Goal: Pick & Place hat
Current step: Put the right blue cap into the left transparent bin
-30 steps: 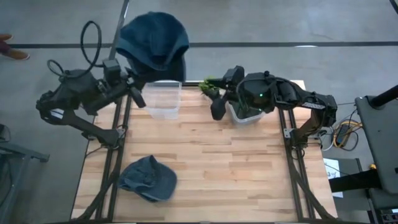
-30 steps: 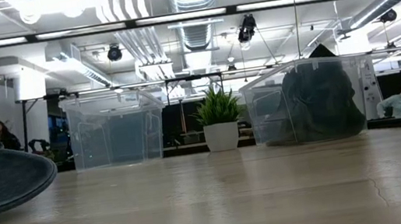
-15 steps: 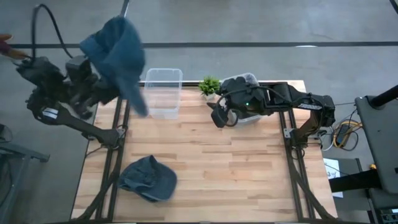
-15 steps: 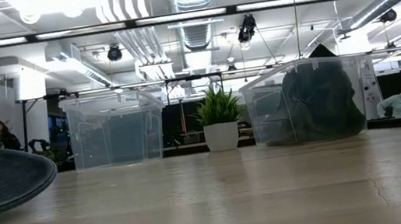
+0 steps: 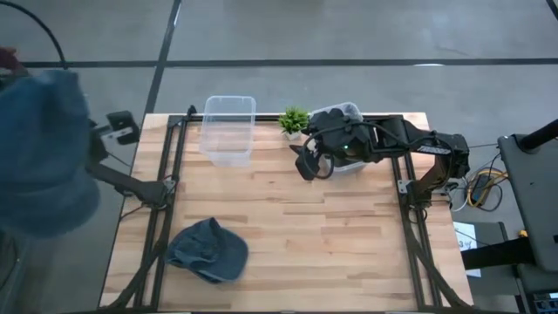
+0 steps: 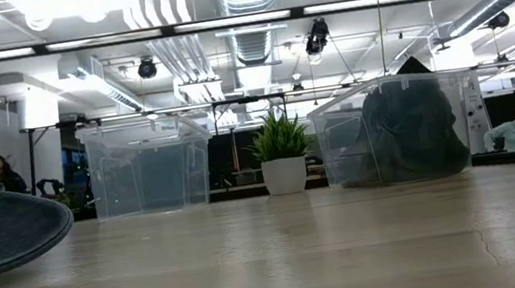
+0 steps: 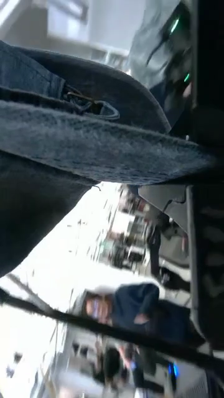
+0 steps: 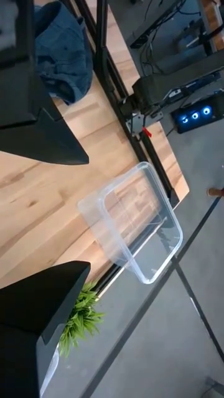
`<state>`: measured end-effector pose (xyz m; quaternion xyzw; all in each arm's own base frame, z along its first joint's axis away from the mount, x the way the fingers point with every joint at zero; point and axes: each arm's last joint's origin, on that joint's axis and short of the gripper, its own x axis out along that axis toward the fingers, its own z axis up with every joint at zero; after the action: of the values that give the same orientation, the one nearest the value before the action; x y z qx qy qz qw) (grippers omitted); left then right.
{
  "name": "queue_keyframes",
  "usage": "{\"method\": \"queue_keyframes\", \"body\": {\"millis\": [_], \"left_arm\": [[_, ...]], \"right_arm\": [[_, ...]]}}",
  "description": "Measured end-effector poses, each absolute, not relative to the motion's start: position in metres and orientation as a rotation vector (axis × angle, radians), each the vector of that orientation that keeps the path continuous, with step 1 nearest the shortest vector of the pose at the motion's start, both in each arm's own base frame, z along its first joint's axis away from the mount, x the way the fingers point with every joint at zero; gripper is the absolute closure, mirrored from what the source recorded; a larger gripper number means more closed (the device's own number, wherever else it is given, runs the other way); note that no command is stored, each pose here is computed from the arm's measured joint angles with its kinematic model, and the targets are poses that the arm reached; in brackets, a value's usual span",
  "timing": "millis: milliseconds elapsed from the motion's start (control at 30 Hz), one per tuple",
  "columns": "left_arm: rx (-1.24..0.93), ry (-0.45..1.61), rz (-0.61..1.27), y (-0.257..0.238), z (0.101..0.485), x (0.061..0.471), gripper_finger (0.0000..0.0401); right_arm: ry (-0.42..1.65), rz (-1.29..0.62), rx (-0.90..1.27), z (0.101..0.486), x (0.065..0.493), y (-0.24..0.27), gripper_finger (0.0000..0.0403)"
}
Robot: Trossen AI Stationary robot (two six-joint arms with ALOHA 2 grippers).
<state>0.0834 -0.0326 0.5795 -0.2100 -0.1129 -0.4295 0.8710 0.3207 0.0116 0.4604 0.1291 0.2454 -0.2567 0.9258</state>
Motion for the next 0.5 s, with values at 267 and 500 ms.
{"method": "queue_keyframes", "body": {"millis": [267, 500], "left_arm": [[-0.459, -0.256, -0.797, -0.032, 0.579, 0.092, 0.0396], [-0.507, -0.337, -0.432, -0.022, 0.577, 0.094, 0.0396]], "right_arm": [[0.505, -0.527, 0.265, 0.460, 0.321, 0.012, 0.0139], [0.508, -0.526, 0.261, 0.459, 0.321, 0.012, 0.0147]]}}
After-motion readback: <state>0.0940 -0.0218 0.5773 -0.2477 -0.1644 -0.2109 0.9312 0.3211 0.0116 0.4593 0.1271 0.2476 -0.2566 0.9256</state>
